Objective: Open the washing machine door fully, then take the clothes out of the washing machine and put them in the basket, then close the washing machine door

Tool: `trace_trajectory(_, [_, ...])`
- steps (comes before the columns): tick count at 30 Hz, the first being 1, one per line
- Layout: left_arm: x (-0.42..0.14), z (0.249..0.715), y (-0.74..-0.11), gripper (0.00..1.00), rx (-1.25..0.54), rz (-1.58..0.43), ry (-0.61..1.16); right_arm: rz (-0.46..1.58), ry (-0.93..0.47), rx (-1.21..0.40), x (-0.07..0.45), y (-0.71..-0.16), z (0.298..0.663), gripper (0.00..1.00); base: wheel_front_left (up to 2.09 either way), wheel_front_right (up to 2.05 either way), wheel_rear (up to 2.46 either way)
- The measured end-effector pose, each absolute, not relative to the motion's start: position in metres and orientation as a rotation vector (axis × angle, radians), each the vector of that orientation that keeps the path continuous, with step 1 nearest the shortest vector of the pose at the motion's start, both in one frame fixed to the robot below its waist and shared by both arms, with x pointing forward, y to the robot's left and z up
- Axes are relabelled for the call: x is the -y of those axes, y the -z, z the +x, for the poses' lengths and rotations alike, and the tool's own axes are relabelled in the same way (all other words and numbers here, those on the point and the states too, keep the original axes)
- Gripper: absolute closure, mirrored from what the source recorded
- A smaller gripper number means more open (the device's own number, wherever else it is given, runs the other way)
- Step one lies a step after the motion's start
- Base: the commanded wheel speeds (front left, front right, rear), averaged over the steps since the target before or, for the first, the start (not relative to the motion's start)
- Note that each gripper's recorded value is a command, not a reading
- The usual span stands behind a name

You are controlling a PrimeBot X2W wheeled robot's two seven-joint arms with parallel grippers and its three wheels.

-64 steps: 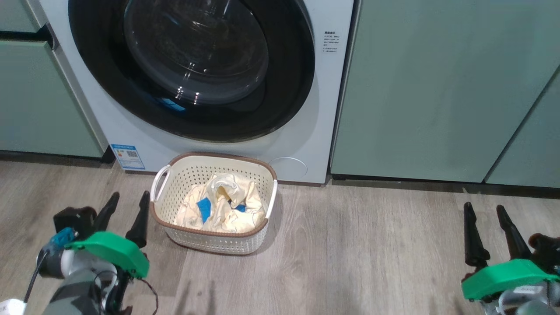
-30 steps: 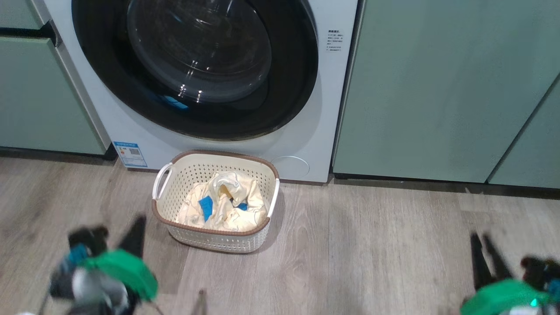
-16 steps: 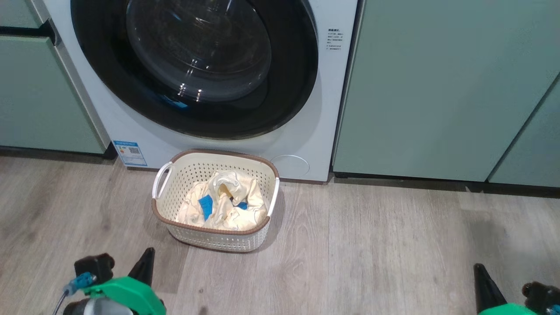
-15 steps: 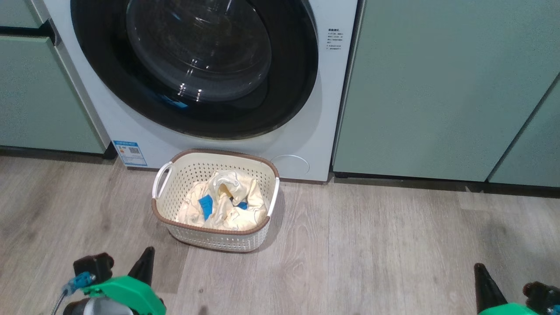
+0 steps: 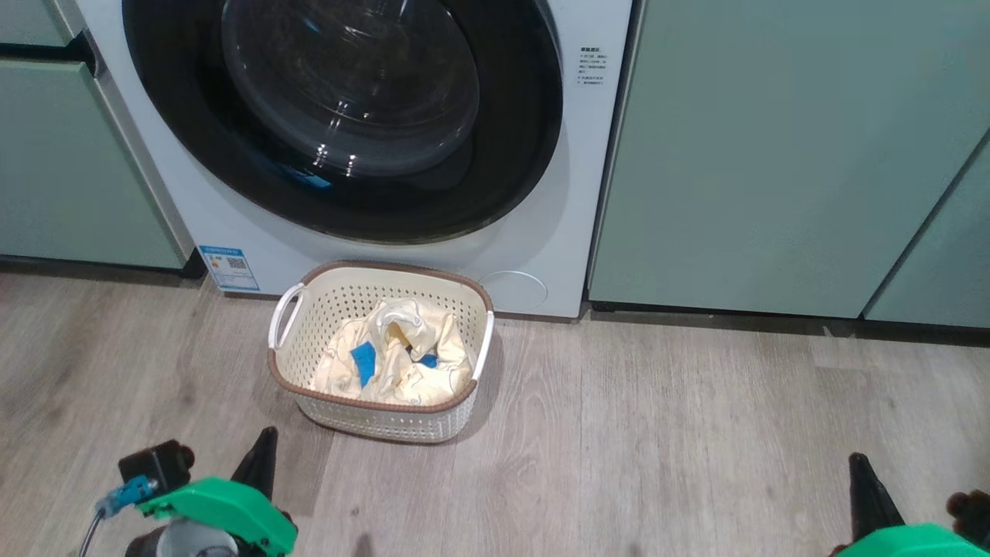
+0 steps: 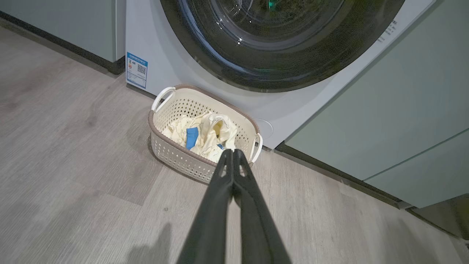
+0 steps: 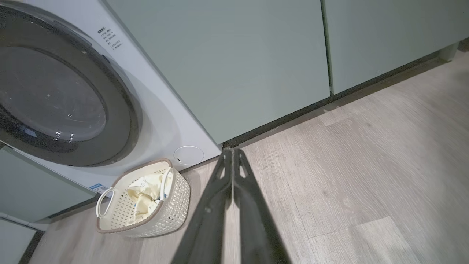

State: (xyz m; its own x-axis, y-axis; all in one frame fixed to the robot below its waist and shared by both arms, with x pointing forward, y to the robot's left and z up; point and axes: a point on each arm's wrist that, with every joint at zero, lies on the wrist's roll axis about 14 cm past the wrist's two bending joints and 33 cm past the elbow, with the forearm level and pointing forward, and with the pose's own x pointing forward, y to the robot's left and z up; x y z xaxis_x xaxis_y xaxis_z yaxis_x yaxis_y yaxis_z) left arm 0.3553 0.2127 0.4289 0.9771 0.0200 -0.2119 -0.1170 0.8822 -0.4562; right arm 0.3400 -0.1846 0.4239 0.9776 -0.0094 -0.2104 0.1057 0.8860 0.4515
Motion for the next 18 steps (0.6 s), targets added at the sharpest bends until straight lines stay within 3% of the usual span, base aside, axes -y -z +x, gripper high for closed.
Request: trace_trajectory(18, [-0.2104, 0.3598, -0.4343, 1.0, -0.197, -0.682, -0.103, 0.677, 0.112, -0.203, 0.1918, -0.4265, 0.3431, 1.0, 0.0, 0.0, 0.0])
